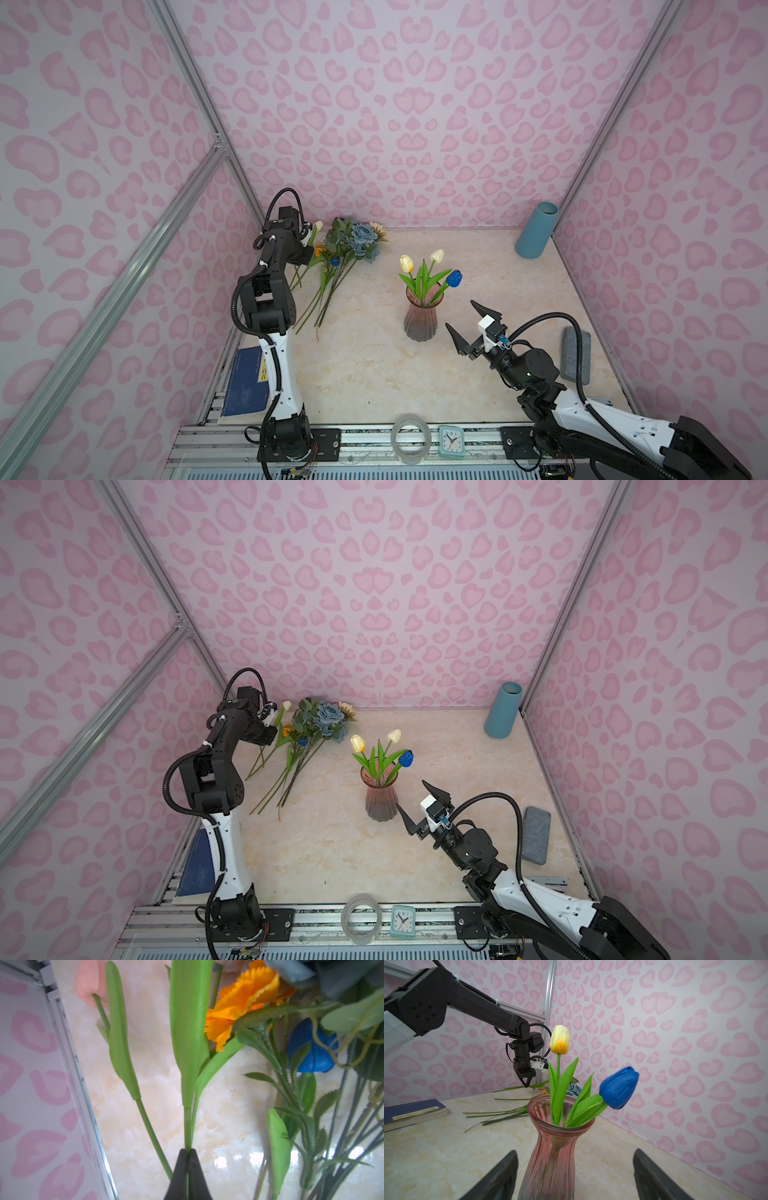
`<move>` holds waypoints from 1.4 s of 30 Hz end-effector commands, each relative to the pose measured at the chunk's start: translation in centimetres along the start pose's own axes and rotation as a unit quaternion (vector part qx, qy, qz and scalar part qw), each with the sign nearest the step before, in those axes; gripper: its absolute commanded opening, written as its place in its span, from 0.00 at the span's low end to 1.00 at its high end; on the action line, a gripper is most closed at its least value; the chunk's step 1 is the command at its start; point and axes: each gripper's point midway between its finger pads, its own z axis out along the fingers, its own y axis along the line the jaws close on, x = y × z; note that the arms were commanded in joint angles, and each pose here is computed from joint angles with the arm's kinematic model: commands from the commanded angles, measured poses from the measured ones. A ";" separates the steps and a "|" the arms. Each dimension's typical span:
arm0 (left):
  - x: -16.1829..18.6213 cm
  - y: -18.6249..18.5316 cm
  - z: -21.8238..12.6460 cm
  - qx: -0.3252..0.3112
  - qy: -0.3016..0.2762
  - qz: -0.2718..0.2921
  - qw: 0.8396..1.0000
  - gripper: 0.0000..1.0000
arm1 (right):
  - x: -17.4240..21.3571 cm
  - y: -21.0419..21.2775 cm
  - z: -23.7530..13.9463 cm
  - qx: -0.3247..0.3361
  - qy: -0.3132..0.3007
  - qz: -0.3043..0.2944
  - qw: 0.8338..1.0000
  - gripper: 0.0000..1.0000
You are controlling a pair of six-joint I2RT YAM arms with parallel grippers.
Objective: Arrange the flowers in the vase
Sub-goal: 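Grasp the white tulip stem with the left gripper and lift it, then carry the white tulip over the pink vase mouth with the left gripper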
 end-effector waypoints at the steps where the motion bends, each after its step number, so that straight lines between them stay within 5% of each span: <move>1: 0.3 0.6 -1.7 -0.018 -0.004 -0.036 0.999 0.03 | -0.6 0.0 -0.1 -0.002 -0.014 0.004 1.000 0.86; 7: -1.9 -1.4 -5.5 0.031 -0.075 -0.066 0.995 0.03 | -0.5 0.0 -0.1 -0.002 -0.013 0.004 1.000 0.86; 17: -5.1 -5.9 -16.7 0.079 -0.236 -0.078 0.965 0.03 | -0.3 -0.1 -0.1 0.002 -0.010 0.002 1.000 0.86; 21: -4.8 -10.2 -23.6 0.144 -0.370 -0.082 0.914 0.03 | 0.2 -0.1 0.1 0.004 -0.002 0.000 1.000 0.86; 26: -1.3 -15.8 -32.3 0.187 -0.563 -0.069 0.802 0.03 | 0.6 -0.1 0.3 0.006 0.002 -0.001 1.000 0.86; 28: -0.1 -17.1 -33.7 0.194 -0.587 -0.061 0.784 0.03 | 0.8 0.0 0.3 0.005 0.003 0.000 1.000 0.86; 32: 1.5 -20.6 -34.5 0.245 -0.581 -0.018 0.776 0.03 | 1.1 0.0 0.5 0.005 0.006 0.001 1.000 0.86; 35: 3.3 -24.1 -36.0 0.290 -0.601 0.018 0.744 0.03 | 1.5 0.1 0.8 0.005 0.012 -0.001 1.000 0.86; 42: 7.1 -28.5 -38.3 0.340 -0.624 0.074 0.700 0.03 | 2.4 0.2 1.0 0.006 0.015 -0.010 1.000 0.86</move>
